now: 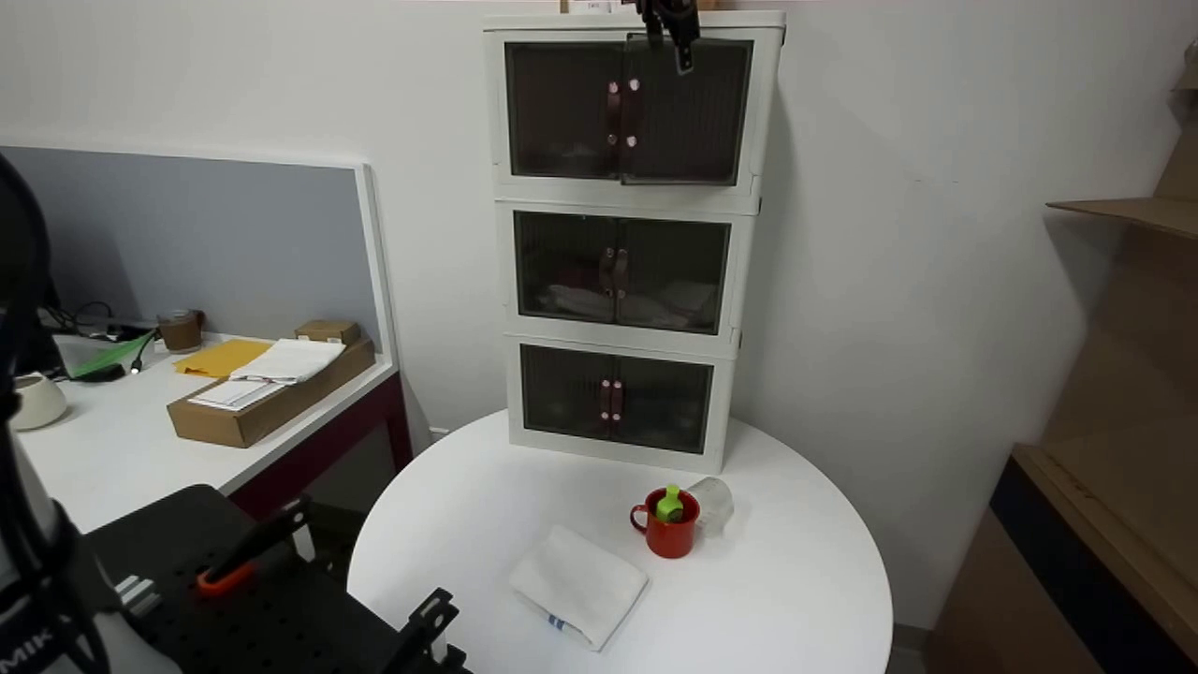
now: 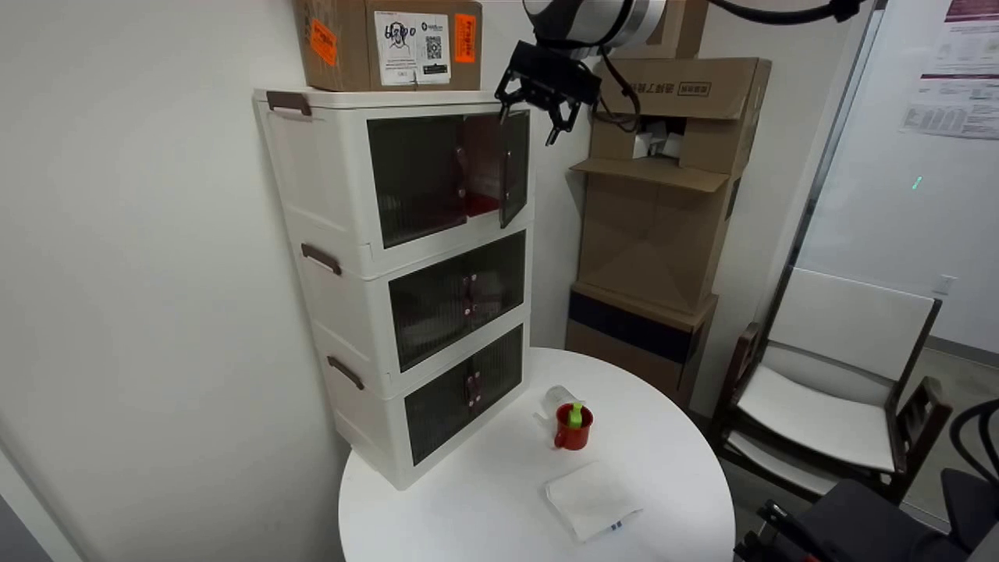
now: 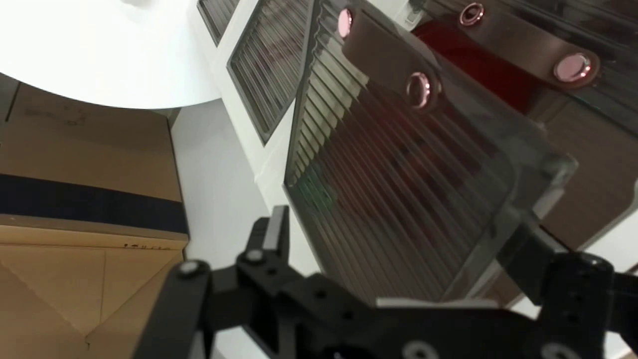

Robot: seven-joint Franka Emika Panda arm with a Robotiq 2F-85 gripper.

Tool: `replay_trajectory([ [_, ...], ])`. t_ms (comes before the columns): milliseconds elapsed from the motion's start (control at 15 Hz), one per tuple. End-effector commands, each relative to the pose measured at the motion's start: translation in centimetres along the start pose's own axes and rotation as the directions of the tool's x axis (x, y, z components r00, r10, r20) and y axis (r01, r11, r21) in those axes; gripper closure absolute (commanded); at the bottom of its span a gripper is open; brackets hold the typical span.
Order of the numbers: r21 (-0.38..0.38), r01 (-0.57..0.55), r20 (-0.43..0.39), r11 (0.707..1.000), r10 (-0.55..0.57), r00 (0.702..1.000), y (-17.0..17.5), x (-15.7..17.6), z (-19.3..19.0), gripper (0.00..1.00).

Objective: Open the top right cabinet door

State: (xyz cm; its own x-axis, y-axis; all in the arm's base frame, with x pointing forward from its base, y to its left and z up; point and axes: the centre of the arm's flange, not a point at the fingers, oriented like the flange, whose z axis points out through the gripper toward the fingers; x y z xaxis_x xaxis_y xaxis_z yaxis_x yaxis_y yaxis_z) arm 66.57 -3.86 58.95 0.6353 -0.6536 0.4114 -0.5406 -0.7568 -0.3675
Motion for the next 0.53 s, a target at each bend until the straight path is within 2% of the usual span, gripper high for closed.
replay_trajectory([
  [0, -0.001, -0.027, 0.011, 1.000, 0.027, 1.000, 1.6, -1.5, 0.3, 0.00],
  [200, -0.017, -0.025, -0.008, 1.000, 0.025, 1.000, 2.9, -1.7, -0.5, 0.00],
  [467, -0.063, -0.037, -0.095, 0.997, 0.031, 0.995, 6.1, -1.0, -3.9, 0.00],
])
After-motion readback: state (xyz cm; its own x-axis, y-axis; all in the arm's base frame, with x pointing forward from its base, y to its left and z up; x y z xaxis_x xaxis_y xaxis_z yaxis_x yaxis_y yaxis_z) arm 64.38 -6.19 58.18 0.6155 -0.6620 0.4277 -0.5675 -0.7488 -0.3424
